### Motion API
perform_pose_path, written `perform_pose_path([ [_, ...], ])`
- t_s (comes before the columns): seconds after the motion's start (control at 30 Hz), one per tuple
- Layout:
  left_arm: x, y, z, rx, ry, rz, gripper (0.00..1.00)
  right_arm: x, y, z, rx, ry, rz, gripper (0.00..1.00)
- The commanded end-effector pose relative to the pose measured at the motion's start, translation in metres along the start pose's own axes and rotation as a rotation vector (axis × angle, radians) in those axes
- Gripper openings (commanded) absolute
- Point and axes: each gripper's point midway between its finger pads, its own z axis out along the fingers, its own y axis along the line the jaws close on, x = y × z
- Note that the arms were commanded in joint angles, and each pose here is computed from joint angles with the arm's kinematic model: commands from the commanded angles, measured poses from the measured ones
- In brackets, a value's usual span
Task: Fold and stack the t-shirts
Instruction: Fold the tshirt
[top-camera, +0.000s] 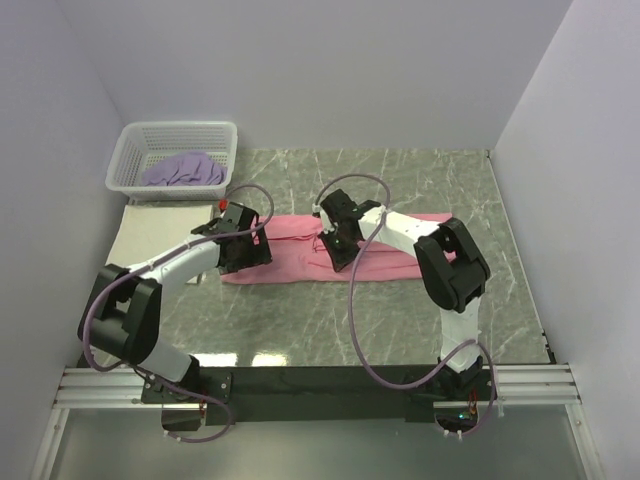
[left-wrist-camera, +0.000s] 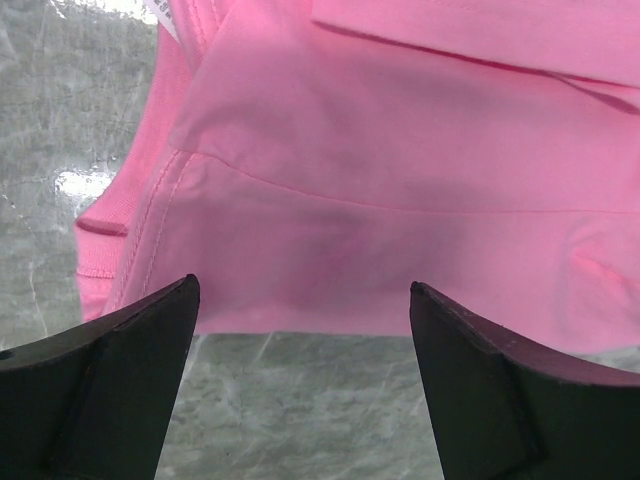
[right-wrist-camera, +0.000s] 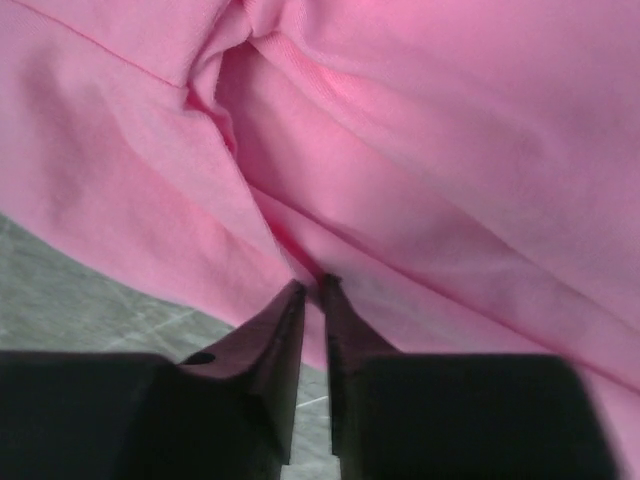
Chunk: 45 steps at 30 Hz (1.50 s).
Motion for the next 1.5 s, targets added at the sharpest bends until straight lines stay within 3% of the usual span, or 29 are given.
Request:
perform_pose_path([
  [0.0, -0.019, -0.009, 0.001, 0.006, -0.057, -0.007, 0.91, -0.025, -0.003, -0.01, 0.019, -0.066, -0.036, 0.15],
  [0.07, -0.012, -0.005, 0.006, -0.012, -0.031, -0.005, 0.9, -0.03, -0.011, -0.014, 0.066, -0.078, -0.046, 0.09],
  [0.43, -0.004, 0.002, 0.006, -0.028, -0.016, -0.002, 0.89, -0.051, -0.046, -0.024, 0.267, -0.097, -0.062, 0.08],
  [0.63, -0.004, 0.003, 0.001, -0.023, -0.022, -0.001, 0.89, -0.068, -0.071, -0.03, 0.393, -0.141, -0.016, 0.16],
  [0.67, -0.004, 0.002, 0.001, -0.021, -0.024, 0.002, 0.89, -0.073, -0.073, -0.034, 0.402, -0.156, 0.0, 0.24],
  [0.73, -0.006, 0.002, -0.002, -0.017, -0.029, 0.001, 0.89, -0.074, -0.083, -0.041, 0.423, -0.166, 0.032, 0.31],
  [0.9, -0.012, 0.001, -0.009, -0.015, -0.047, 0.015, 0.89, -0.066, -0.123, -0.074, 0.473, -0.233, 0.232, 0.39],
  [1.17, -0.035, 0.004, -0.016, -0.034, -0.105, -0.018, 0.89, 0.008, -0.206, -0.118, 0.417, -0.332, 0.781, 0.39],
  [1.27, -0.038, 0.012, -0.008, -0.046, -0.09, -0.065, 0.88, 0.034, -0.207, -0.116, 0.336, -0.354, 0.908, 0.39],
  [1.47, -0.035, 0.01, 0.002, -0.047, -0.058, -0.083, 0.87, 0.092, -0.236, -0.121, 0.385, -0.37, 1.15, 0.39],
])
